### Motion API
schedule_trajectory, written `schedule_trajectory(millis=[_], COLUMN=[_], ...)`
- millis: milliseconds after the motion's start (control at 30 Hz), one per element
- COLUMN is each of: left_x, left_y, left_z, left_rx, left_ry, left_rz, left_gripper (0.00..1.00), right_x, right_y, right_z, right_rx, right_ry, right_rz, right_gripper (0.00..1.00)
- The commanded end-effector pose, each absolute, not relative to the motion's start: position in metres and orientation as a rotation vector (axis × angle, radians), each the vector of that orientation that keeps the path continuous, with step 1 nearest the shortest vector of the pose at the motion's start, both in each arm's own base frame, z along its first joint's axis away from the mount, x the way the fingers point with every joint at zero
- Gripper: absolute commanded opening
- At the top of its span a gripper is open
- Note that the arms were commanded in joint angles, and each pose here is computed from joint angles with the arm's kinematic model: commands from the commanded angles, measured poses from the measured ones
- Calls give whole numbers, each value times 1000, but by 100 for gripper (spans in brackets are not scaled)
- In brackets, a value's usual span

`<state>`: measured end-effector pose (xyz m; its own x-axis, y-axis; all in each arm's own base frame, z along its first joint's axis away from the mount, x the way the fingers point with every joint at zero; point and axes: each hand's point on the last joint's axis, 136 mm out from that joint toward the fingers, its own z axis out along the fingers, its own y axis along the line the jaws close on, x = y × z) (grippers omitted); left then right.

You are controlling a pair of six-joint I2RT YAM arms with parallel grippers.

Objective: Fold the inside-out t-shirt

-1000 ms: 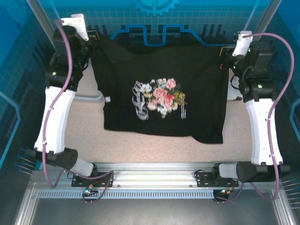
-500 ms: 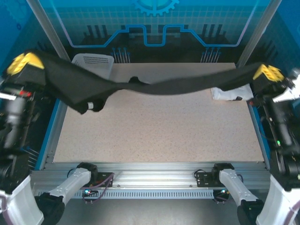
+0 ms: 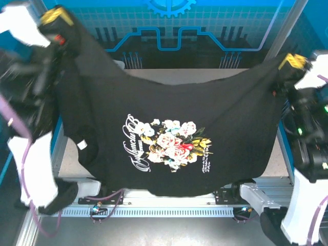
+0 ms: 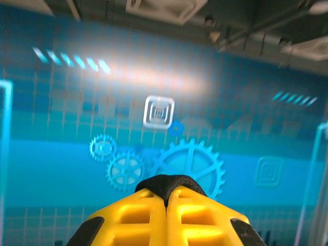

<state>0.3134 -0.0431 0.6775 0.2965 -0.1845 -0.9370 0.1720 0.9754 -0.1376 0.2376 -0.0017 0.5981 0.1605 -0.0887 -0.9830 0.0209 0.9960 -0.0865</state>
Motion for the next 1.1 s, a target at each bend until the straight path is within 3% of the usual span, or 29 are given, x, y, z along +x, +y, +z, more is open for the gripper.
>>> schedule_trajectory(millis=[0,233,400,433,500,533,600,767,867,1067], left_x=[418,596,693,704,716,717,711,664,613,479], left_y=[-46,-67,-80,-81,-82,-84,-86,-103,-116,-152], left_z=[621,481,370,355,335,329,324,312,294,231], left_rx=[-15,4,-30,-45,-60,-60,-74,-153,-250,-376], left_ry=[1408,1625,1670,1661,1662,1676,1718,1866,1941,2028], left_rz=[-149,-161,-209,-218,-241,-256,-285,-484,-612,-795], left_gripper=[0,0,4,13,41,49,61,71,73,75], right_x=[311,471,588,608,634,641,642,599,547,418], right_y=[-15,-16,-16,-16,-16,-15,-16,-3,12,19], right_z=[565,442,326,305,268,265,254,233,215,153], right_rx=[-48,-51,15,33,64,72,79,65,81,259], right_ry=[1495,1732,1933,1977,2076,2102,2156,2264,2349,2537], right_rz=[-176,-141,-79,-71,-65,-73,-94,-65,22,95], right_gripper=[0,0,3,7,19,26,35,46,53,55])
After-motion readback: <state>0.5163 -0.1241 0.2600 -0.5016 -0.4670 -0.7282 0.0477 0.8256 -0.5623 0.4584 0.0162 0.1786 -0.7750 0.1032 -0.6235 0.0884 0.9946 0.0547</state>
